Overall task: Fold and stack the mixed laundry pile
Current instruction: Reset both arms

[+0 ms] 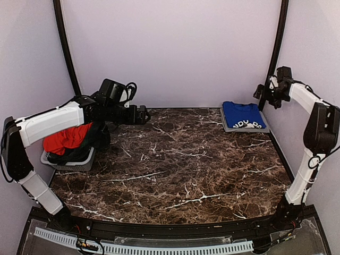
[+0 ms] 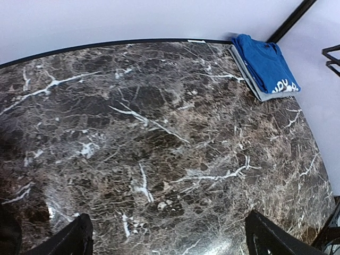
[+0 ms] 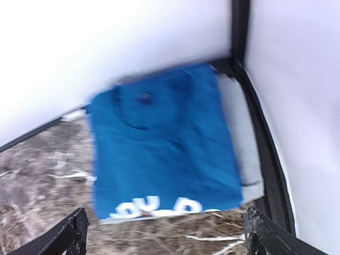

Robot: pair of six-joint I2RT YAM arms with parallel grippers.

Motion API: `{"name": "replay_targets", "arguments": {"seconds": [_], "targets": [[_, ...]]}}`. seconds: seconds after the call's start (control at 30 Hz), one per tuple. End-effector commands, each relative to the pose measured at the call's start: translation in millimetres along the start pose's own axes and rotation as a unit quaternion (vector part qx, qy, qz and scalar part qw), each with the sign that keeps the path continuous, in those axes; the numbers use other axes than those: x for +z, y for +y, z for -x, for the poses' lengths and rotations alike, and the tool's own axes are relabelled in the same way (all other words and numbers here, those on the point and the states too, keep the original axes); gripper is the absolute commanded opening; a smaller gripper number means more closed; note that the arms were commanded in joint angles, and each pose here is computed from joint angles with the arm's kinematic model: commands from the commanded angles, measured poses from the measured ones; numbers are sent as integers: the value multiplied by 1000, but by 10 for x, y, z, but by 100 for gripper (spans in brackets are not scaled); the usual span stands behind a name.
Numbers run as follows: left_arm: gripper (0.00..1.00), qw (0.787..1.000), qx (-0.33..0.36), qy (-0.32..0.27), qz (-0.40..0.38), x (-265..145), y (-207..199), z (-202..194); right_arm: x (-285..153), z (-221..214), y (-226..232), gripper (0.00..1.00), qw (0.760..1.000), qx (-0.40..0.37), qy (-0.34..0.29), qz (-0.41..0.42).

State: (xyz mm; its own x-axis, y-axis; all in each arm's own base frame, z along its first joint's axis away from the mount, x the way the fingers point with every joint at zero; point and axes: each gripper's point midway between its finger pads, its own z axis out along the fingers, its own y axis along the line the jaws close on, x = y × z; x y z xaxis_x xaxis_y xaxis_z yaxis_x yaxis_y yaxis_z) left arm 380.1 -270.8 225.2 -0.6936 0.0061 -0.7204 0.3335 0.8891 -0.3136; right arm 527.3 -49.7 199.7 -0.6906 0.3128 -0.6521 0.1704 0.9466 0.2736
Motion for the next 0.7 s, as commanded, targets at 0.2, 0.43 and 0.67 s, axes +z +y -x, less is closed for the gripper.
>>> {"name": "replay_targets", "arguments": {"seconds": [0.2, 0.43, 0.67], "targets": [[99, 996, -12, -55, 76, -655, 508, 362, -1137, -125, 1954, 99, 964, -157, -74, 200], [99, 997, -52, -11, 48, -474, 560, -218, -1408, -1187, 2425, 99, 938, -210, -50, 272], [99, 995, -61, 45, 60, -199, 670, -924, -1354, -1995, 2199, 99, 938, -199, -21, 284]]}}
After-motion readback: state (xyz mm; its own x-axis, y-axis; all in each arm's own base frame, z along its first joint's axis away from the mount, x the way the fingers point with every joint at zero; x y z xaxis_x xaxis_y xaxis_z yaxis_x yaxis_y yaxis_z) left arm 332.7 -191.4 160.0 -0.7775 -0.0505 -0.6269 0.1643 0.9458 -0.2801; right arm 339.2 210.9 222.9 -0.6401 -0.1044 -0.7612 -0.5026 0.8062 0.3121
